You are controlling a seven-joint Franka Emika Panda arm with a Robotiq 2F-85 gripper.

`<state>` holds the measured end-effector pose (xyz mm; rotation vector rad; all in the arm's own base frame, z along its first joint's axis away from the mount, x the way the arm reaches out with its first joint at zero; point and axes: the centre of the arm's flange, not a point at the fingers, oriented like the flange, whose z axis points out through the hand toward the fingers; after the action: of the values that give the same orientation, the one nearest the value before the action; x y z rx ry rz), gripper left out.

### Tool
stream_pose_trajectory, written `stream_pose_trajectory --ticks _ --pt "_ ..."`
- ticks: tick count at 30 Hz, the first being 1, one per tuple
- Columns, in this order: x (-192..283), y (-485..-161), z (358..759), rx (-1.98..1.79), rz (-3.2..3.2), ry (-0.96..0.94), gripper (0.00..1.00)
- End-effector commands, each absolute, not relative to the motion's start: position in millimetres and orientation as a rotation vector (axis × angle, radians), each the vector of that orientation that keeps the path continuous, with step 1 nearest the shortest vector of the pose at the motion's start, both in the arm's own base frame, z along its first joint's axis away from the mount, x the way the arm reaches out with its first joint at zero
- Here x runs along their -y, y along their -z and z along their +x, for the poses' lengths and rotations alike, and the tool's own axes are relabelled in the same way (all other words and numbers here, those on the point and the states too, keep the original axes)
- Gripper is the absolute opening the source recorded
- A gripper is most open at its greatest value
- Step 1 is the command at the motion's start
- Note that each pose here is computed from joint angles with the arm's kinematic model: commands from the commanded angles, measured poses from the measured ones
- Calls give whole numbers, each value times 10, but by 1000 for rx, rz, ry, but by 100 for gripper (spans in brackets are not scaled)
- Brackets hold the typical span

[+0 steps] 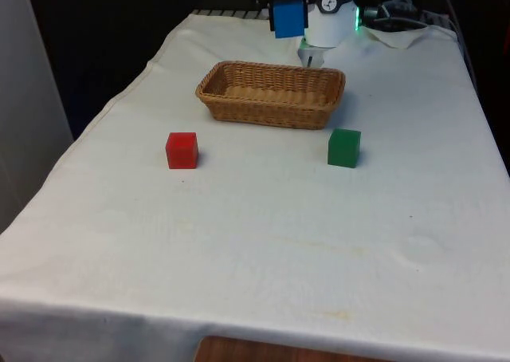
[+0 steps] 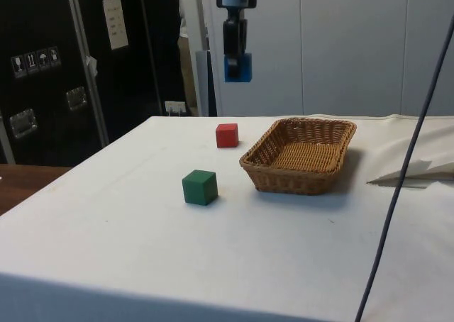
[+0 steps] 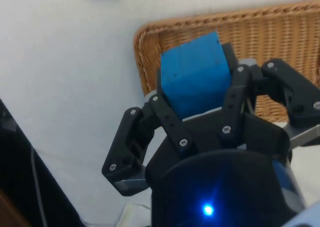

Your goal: Pick up the blue cube and place it into the basket.

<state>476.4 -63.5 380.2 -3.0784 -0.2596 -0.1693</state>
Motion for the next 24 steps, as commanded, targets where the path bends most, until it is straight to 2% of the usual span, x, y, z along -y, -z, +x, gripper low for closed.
stream_pose_trajectory --ticks 1,24 --pt "636 -3798 4741 259 -3078 166 0" --pt "766 -3549 4158 272 -3098 55 0"
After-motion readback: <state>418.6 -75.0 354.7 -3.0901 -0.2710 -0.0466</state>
